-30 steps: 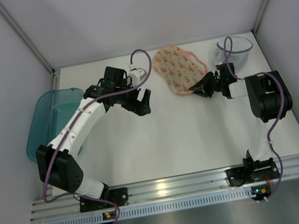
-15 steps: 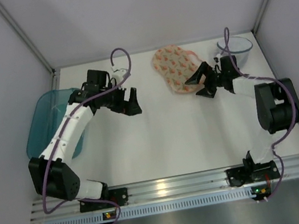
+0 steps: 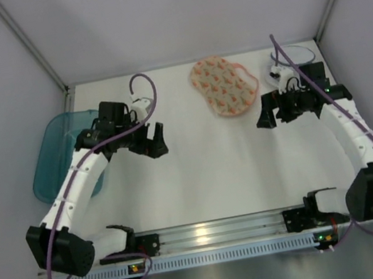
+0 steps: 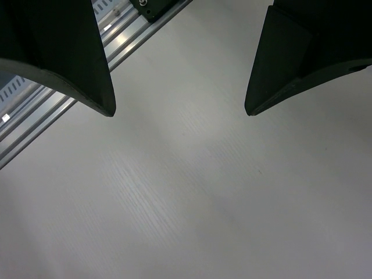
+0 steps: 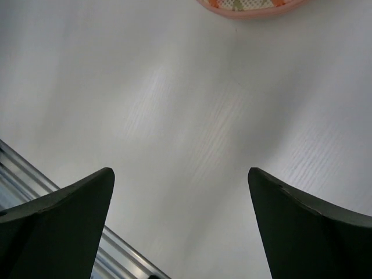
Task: Place the bra in the laundry bag and zip it closed
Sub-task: Reset both arms
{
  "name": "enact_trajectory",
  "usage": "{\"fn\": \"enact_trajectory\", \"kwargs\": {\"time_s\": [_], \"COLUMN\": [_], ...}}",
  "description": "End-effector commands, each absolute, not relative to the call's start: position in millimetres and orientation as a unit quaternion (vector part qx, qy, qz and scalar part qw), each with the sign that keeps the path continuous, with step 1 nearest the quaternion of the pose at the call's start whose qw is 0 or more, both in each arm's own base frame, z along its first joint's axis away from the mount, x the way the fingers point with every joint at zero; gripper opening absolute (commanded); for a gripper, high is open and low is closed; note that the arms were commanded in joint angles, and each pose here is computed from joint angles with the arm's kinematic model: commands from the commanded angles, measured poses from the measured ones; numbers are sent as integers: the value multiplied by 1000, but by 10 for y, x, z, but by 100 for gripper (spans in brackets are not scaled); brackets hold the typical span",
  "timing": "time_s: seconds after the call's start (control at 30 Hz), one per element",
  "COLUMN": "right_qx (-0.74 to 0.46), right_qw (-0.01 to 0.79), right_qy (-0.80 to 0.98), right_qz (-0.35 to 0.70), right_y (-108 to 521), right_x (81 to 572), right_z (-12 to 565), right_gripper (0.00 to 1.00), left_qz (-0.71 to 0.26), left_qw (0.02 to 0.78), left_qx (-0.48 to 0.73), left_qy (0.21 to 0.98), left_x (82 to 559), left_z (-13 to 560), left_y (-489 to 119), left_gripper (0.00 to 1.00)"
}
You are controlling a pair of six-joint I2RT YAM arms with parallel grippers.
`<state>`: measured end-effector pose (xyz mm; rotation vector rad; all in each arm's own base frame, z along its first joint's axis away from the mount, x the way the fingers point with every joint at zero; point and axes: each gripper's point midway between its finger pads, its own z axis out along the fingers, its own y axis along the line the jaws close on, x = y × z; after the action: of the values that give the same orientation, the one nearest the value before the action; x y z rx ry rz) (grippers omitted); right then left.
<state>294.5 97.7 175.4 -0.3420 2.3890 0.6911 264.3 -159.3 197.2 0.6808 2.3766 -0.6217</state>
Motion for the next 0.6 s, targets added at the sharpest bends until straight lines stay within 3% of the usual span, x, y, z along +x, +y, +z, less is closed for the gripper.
{"fn": "enact_trajectory", "kwargs": {"time_s": [0.0, 0.17, 0.57], "right_qx": [-258, -303, -341], "right_qw": [287, 353, 386], "right_qy": [905, 877, 852], "right_qz": [181, 122, 95], "right_y": [702, 582, 546], "right_x": [2410, 2214, 2048], "right_z": [1667, 1950, 2101], "right_gripper": [99, 100, 99], "left_qz": [-192, -149, -128], "left_qw": [319, 333, 365], "left_qx": [262, 259, 254], "left_qy": [890, 894, 887], "left_x": [2561, 2442, 2342], "left_z": [1978, 1898, 1991], "left_y": [-1404, -1202, -1043], "left_gripper": [99, 99, 99]}}
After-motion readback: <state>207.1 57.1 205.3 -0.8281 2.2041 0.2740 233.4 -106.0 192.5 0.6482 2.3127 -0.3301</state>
